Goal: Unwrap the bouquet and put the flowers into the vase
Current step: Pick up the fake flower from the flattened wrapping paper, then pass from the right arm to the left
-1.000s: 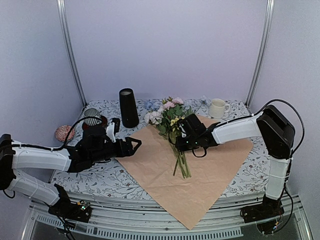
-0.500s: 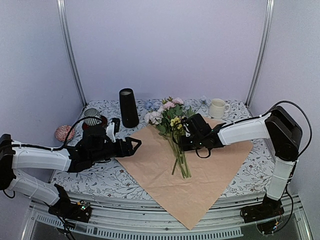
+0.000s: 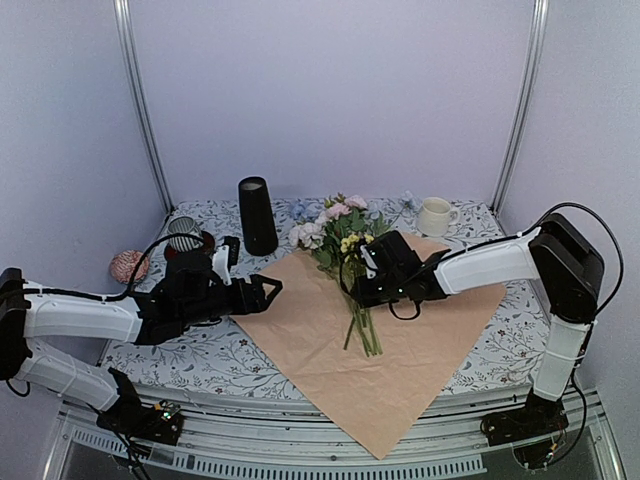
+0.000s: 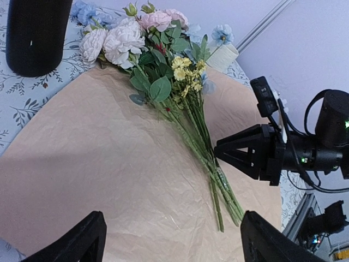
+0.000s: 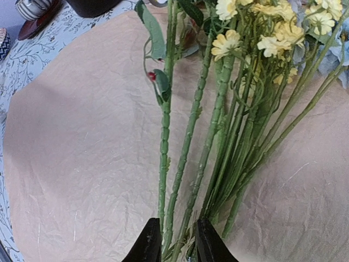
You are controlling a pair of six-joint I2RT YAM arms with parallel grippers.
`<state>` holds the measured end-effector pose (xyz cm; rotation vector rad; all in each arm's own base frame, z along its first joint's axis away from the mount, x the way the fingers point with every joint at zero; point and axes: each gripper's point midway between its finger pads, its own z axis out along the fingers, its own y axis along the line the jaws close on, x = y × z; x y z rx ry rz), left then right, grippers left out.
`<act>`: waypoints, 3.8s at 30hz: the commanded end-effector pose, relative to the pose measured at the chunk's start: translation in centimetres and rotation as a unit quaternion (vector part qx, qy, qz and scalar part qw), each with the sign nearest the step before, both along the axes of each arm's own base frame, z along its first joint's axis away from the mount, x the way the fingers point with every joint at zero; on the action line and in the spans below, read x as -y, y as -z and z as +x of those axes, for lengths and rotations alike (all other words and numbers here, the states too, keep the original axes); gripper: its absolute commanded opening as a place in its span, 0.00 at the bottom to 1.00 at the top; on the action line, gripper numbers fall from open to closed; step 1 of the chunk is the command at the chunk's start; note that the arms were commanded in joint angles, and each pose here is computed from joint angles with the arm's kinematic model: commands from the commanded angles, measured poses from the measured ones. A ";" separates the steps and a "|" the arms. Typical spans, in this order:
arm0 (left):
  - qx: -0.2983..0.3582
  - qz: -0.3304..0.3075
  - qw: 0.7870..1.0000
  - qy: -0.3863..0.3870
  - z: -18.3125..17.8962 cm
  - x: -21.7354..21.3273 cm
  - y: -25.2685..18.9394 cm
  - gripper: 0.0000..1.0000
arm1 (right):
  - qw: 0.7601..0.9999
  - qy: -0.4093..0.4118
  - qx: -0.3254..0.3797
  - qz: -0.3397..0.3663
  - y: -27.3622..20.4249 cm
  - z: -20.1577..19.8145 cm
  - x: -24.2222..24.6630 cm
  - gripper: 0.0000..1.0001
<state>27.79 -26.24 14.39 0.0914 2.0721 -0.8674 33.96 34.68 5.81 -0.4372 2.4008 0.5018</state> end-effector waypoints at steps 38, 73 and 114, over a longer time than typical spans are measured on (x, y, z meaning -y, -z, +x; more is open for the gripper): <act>-0.002 0.007 1.000 0.001 0.3 -0.1 0.1 0.88 | 0.996 -0.042 -0.037 -0.069 4.8 0.1 -3.3 0.23; 0.020 -0.015 1.000 0.013 -0.1 0.1 -1.3 0.87 | 0.966 -0.128 0.146 0.171 -11.5 -5.1 -2.3 0.04; 0.213 -0.239 0.917 0.238 -6.3 10.5 -17.1 0.58 | 0.887 -0.246 0.202 0.334 -22.7 -14.6 -5.5 0.04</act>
